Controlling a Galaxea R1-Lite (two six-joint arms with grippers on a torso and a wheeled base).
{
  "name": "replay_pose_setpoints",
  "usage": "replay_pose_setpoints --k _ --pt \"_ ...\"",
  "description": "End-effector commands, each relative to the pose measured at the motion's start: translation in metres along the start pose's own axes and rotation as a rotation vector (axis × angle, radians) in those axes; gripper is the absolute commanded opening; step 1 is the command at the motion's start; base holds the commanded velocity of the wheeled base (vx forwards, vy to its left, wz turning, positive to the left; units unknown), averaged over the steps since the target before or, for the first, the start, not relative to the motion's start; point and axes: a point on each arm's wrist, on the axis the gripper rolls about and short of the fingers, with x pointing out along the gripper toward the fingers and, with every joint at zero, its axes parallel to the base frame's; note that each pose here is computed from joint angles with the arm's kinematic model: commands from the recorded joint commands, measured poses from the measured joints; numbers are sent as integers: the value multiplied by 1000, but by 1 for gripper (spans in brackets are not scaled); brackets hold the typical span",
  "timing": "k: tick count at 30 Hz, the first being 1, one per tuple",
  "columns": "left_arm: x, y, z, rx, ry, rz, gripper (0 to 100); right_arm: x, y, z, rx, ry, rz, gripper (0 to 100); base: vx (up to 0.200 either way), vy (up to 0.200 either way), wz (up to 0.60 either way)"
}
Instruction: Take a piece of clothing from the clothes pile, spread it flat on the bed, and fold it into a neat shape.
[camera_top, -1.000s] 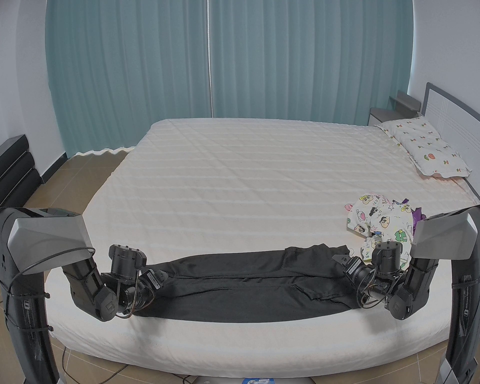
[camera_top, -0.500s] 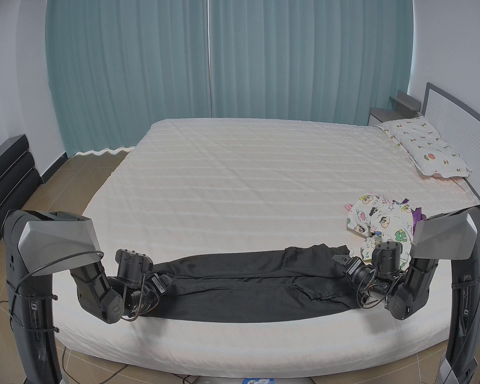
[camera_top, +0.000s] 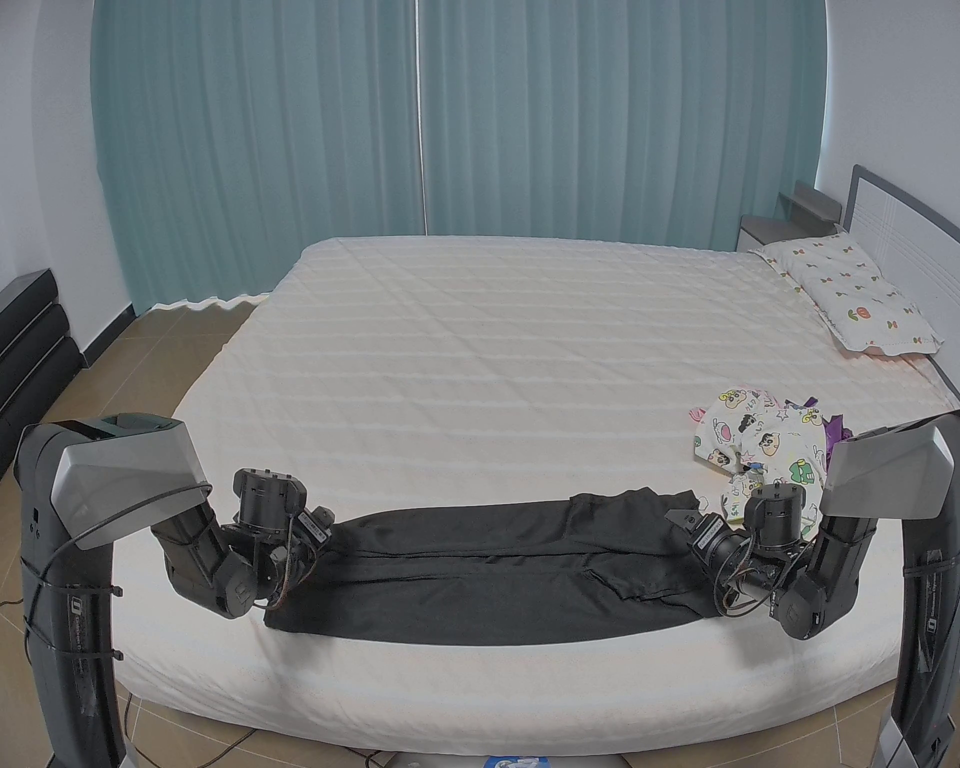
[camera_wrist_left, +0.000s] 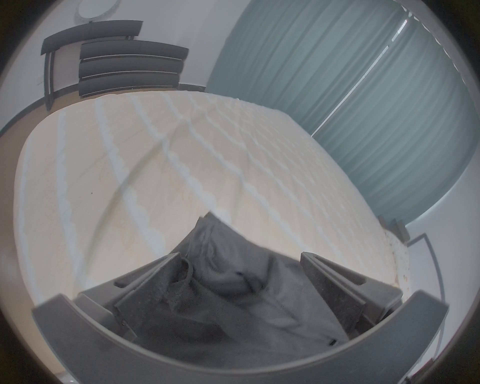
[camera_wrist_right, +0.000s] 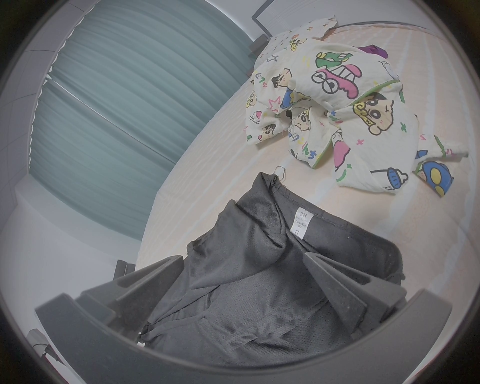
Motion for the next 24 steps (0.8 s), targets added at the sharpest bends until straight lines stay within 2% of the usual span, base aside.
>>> replay_pose_setpoints --k 1,6,13,18,20,24 --pt "11 -3 22 -79 -68 -18 100 0 -1 0 0 1 -3 100 0 0 0" --pt "10 2 31 -125 -83 -12 100 0 -1 -1 0 1 -1 100 0 0 0" --pt "-3 10 27 -86 -55 14 100 1 -2 -2 -1 5 -6 100 0 0 0" --pt "-18 1 33 -84 -67 -20 100 1 -2 -2 -1 5 -6 100 0 0 0" --pt "-28 -10 29 -68 -58 -54 100 1 -2 -2 -1 4 -7 100 0 0 0" --pt "-35 -17 14 -20 -12 -79 100 1 -2 -2 -1 4 -7 100 0 0 0"
